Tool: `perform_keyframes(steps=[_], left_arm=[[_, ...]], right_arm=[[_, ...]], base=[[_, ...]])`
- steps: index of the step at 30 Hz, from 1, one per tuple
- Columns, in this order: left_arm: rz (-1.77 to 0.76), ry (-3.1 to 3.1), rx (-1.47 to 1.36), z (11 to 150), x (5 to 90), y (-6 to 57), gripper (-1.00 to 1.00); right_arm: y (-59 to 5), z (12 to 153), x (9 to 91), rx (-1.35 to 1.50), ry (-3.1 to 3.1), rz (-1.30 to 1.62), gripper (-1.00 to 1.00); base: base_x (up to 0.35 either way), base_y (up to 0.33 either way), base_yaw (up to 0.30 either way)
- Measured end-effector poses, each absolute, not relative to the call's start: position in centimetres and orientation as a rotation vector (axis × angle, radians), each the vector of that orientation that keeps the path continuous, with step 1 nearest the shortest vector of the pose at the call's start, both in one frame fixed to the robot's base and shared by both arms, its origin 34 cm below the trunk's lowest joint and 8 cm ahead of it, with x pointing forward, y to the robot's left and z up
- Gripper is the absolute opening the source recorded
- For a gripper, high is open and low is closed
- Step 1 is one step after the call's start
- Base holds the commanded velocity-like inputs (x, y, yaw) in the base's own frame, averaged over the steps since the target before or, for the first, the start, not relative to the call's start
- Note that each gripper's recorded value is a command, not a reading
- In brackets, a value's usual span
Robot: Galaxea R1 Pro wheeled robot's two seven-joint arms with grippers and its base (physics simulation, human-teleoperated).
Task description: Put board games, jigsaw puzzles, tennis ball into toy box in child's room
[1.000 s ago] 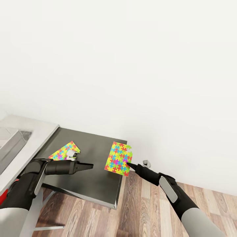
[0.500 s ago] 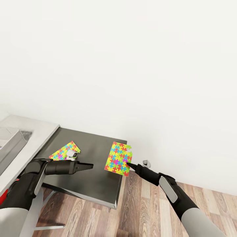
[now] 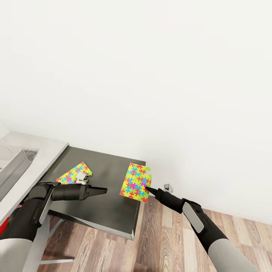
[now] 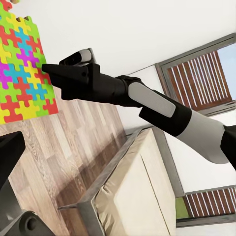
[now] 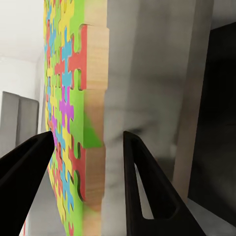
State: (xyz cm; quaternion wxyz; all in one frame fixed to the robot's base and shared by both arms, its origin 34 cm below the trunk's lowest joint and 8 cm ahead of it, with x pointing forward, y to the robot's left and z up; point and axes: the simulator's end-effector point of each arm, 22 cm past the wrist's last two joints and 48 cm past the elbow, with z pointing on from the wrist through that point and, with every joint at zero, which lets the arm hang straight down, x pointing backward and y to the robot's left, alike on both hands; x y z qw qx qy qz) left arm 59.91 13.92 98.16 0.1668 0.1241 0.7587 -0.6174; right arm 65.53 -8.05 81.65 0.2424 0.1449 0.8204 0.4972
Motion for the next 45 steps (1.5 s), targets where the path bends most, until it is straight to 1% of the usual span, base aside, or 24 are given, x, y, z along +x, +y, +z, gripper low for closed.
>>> perform_keyframes(steps=[45], left_arm=[[-1.741, 2.133, 0.378, 99.7, 60.0, 14.0, 1.00]], right_arm=[[-8.5, 83.6, 66.8, 0.362, 2.178, 1.317, -1.00]], base=[[0.000, 0.000, 0.000]])
